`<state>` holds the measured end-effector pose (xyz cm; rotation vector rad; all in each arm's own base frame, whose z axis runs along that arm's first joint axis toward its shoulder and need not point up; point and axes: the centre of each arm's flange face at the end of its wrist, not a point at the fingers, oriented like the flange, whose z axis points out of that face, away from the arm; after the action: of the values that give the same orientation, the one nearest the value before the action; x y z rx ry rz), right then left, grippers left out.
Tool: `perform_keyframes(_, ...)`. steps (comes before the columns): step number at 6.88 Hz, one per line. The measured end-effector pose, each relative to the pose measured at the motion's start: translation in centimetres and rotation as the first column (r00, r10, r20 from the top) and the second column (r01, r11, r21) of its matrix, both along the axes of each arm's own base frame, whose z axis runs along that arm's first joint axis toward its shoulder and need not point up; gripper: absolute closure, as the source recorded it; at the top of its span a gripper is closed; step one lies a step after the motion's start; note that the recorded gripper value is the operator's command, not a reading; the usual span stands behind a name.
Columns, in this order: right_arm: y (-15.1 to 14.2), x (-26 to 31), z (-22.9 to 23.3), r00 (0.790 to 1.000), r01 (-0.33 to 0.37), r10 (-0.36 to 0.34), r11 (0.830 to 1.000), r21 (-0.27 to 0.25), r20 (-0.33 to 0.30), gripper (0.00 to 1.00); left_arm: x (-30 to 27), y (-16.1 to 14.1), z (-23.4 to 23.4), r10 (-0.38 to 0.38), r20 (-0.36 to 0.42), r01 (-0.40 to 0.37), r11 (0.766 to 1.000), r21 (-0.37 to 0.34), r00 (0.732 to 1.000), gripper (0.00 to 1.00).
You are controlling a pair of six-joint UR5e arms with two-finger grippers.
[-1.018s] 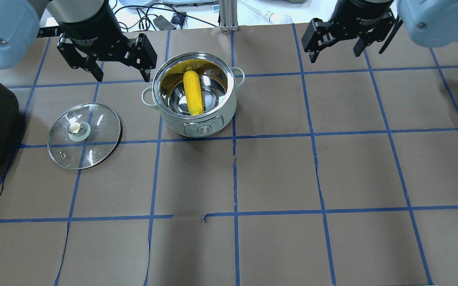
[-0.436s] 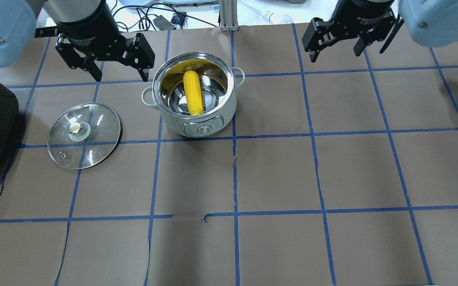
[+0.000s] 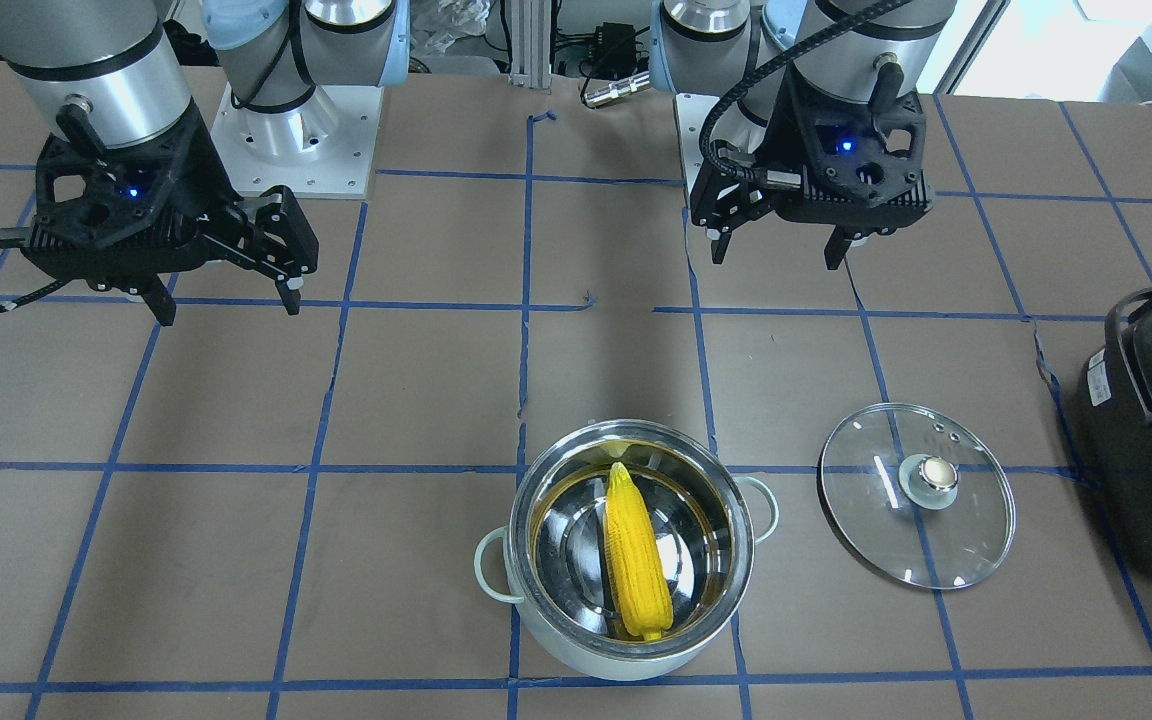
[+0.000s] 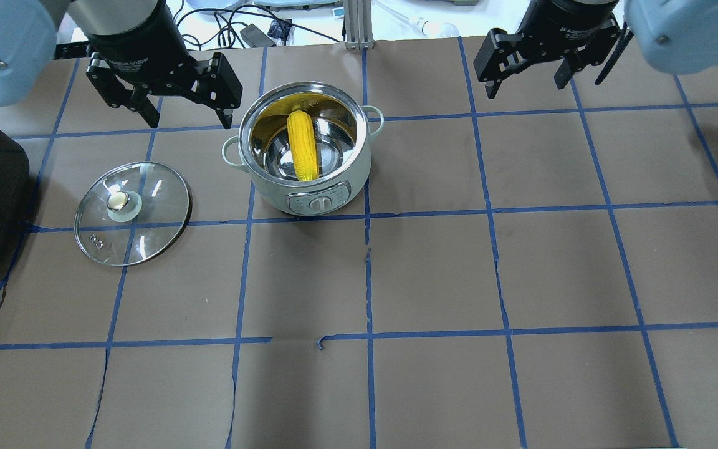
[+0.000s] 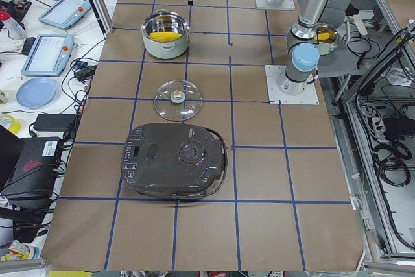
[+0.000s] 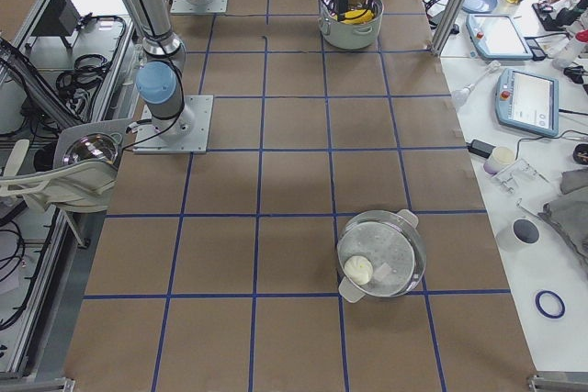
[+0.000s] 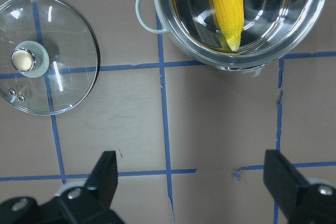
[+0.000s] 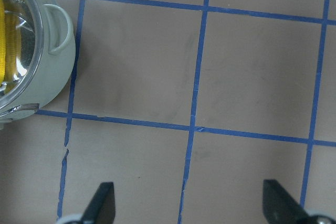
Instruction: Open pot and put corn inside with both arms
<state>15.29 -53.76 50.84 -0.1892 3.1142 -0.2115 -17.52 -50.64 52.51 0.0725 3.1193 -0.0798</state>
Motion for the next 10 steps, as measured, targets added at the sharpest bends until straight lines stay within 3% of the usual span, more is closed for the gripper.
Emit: perform_keyframes(10,0.2,-0.32,-0.38,1.0,0.004,-0.003,1.0,0.016,-0.016,0.0,0.0,0.01,-0.02,0.0,0.0,0.0,1.0,0.001,1.0,0.0)
